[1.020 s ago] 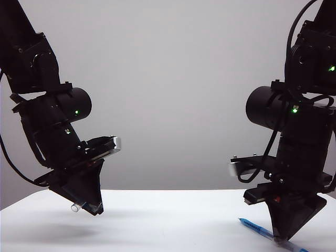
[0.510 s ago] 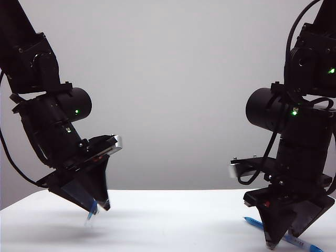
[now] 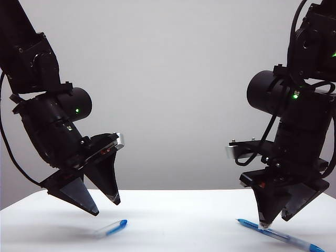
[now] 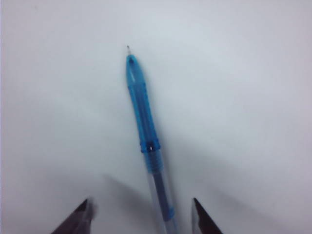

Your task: Pick up the pen and remove the cap.

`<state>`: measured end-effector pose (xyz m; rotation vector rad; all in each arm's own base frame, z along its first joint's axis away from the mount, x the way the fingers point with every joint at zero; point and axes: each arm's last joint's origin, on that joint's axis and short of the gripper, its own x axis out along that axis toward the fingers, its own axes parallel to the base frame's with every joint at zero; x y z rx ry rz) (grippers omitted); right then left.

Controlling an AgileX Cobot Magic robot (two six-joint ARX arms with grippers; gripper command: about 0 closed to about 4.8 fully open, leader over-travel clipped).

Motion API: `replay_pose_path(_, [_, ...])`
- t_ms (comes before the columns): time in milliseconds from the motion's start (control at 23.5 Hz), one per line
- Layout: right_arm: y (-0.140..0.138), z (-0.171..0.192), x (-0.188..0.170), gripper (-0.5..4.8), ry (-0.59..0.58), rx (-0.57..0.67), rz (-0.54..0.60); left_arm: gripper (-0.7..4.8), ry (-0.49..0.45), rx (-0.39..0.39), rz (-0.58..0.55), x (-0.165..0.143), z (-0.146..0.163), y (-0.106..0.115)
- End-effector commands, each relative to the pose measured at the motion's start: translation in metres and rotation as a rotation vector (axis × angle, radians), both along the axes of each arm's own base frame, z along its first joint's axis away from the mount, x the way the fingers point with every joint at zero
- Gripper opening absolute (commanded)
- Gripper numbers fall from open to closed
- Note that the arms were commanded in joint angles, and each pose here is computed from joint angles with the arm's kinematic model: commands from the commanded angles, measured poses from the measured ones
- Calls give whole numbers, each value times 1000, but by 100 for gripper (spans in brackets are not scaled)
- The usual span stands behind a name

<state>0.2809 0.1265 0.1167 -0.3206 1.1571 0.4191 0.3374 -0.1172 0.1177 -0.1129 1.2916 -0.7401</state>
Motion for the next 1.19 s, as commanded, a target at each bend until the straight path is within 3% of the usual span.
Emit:
replay_pose_path(43, [0,2,0,275,-5,5,0,280,-19,-22,2,3,6,-1])
replay_pose_path(340, [0,32,-2,275,-91,55,-3,282,-116,-22,11,16,54,-4])
replay_pose_path(510, [-6,74,-14,252,-130,73,-2,266,-171,139,23,3,95,4])
replay_pose_path(553, [-10,87,-24,178,-125,70,-2,202,-160,202,-12,-10,108,10])
replay_pose_path(638, [-18,101,-42,114,-69,63,5,107,-98,259,-77,-34,125,17])
replay_pose_path(765, [-27,120,-64,80,-59,66,0,101,-77,289,-98,-61,152,26])
replay_pose_path(850, [-34,140,-79,66,-118,121,-36,63,-158,258,-78,-84,181,33])
replay_pose_path(935, [-42,160,-97,66,-188,177,-63,59,-245,236,-45,-108,207,40])
replay_pose_path(1063, [-60,183,-135,61,-346,297,-124,60,-434,275,56,-150,244,56])
replay_pose_path(1190, [-79,187,-172,61,-519,363,-207,60,-574,252,138,-189,256,69])
